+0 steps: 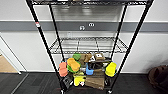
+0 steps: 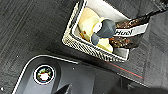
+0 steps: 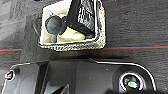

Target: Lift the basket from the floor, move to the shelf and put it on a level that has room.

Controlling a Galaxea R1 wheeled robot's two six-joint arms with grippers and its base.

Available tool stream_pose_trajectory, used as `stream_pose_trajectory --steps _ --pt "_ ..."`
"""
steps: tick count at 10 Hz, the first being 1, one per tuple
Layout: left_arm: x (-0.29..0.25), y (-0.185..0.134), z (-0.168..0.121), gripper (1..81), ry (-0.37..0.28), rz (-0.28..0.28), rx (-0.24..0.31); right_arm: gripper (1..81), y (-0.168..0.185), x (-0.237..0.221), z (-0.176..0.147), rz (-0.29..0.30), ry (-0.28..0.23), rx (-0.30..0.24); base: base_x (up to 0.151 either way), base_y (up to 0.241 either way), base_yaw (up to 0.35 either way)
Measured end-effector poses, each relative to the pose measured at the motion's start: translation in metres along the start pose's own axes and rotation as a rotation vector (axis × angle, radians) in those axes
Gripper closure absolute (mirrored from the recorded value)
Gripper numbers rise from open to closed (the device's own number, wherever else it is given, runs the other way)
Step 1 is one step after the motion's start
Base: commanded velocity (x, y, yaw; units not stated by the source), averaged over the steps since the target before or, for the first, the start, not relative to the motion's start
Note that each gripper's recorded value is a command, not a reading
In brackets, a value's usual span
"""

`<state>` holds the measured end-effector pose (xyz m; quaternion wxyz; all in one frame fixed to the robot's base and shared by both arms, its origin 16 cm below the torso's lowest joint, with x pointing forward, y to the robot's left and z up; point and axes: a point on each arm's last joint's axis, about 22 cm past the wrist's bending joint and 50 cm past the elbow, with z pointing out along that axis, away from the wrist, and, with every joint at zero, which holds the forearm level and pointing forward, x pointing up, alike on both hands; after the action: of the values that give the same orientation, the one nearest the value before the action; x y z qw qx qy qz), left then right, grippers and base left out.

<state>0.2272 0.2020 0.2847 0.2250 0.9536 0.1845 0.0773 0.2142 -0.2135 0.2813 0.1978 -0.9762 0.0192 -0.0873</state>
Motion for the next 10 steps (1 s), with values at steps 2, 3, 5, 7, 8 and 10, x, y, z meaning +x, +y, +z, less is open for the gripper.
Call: stream_pose_trajectory --steps 2,3,5,7,8,10 --pt "0.007 -0.004 0.011 1.0 0.005 0.003 -0.001 1.0 0.006 0.015 0.013 -0.005 0.016 -0.002 0.0 0.0 0.0" --pt "0.014 -0.008 0.017 1.0 0.012 0.008 0.0 1.0 0.007 0.031 0.022 -0.013 0.036 0.001 0.0 0.0 0.0" --pt "0.034 -0.009 0.035 1.0 0.033 0.023 -0.008 1.0 0.002 0.055 0.044 -0.029 0.052 0.015 0.0 0.0 0.0" --pt "0.057 -0.007 0.052 1.0 0.064 0.039 -0.023 1.0 -0.003 0.071 0.064 -0.041 0.069 0.027 0.0 0.0 0.0" --pt "0.062 -0.008 0.06 1.0 0.073 0.045 -0.027 1.0 -0.001 0.075 0.071 -0.047 0.074 0.028 0.0 0.0 0.0" --pt "0.076 -0.02 0.072 1.0 0.088 0.058 -0.022 1.0 0.015 0.087 0.084 -0.062 0.088 0.012 0.0 0.0 0.0"
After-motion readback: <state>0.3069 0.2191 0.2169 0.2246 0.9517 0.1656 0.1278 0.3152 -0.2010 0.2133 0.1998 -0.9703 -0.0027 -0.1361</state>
